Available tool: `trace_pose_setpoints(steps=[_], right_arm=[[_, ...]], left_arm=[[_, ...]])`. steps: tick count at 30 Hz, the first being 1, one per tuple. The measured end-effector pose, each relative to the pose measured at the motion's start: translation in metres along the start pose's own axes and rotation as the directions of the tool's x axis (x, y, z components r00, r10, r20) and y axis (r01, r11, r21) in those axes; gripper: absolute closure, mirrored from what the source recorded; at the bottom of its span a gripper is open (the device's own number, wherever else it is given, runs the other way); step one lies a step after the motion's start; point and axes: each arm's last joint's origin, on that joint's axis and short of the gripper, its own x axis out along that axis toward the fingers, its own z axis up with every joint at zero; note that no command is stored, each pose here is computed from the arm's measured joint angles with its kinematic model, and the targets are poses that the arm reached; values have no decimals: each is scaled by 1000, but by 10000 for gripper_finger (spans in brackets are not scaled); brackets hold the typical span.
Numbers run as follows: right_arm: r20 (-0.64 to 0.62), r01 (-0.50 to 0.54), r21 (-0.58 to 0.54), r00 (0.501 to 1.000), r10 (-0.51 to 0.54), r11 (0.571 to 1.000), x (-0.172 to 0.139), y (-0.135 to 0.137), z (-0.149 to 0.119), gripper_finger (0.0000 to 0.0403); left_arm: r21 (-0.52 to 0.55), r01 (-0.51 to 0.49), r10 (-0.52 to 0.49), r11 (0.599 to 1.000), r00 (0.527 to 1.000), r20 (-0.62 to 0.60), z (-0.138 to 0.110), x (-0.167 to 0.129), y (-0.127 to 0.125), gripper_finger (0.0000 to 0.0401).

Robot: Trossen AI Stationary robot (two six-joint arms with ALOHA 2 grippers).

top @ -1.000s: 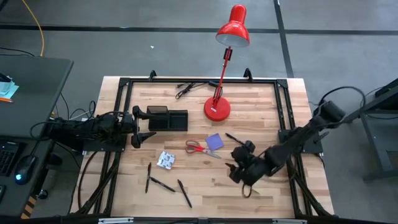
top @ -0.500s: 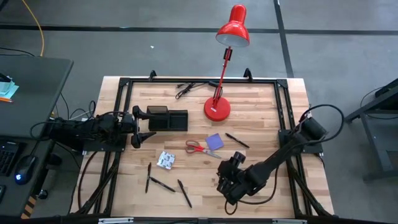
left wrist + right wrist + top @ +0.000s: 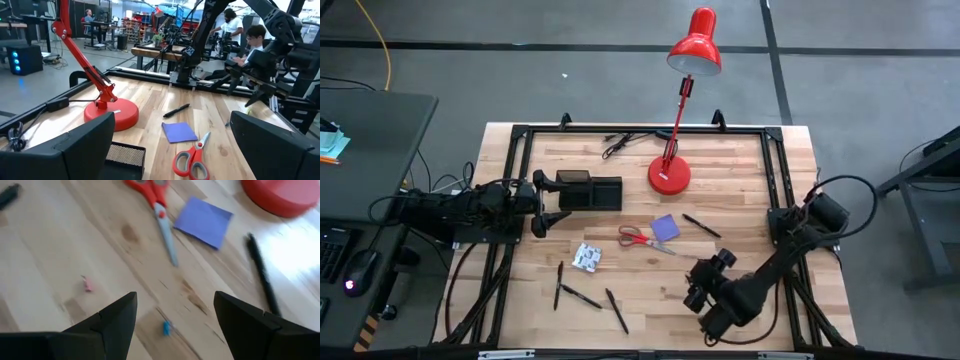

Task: Pick and place office supplies into organizer
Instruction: Put the blue binder clip into the black desk organizer

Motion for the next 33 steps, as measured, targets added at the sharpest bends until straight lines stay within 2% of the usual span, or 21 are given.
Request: trace_pose_setpoints(steps=[11,15,19,24,28,33], right_arm=[[28,70,65,997,-72,995,-21,-12,-22,144],[73,77,90,994,-83,993,-30,-16,-30,144],[117,76,144,989,-93,987,-24,-33,-51,144],[140,-40,268,990,2,963,-7,-52,-80,144],[129,-95,322,990,56,942,4,-49,-81,144],[120,-175,313,982,144,934,21,-39,-79,144]], left_arm=[[-4,-2,2,1000,1000,-18,-2,0,0,20],[-4,-2,2,1000,1000,-15,-1,0,0,20],[-5,-2,1,1000,1000,-8,-1,0,0,20],[-7,0,0,1000,1000,5,1,0,0,20],[-6,-1,1,1000,1000,6,1,0,0,20],[-1,-4,4,1000,1000,-13,-1,0,0,20]])
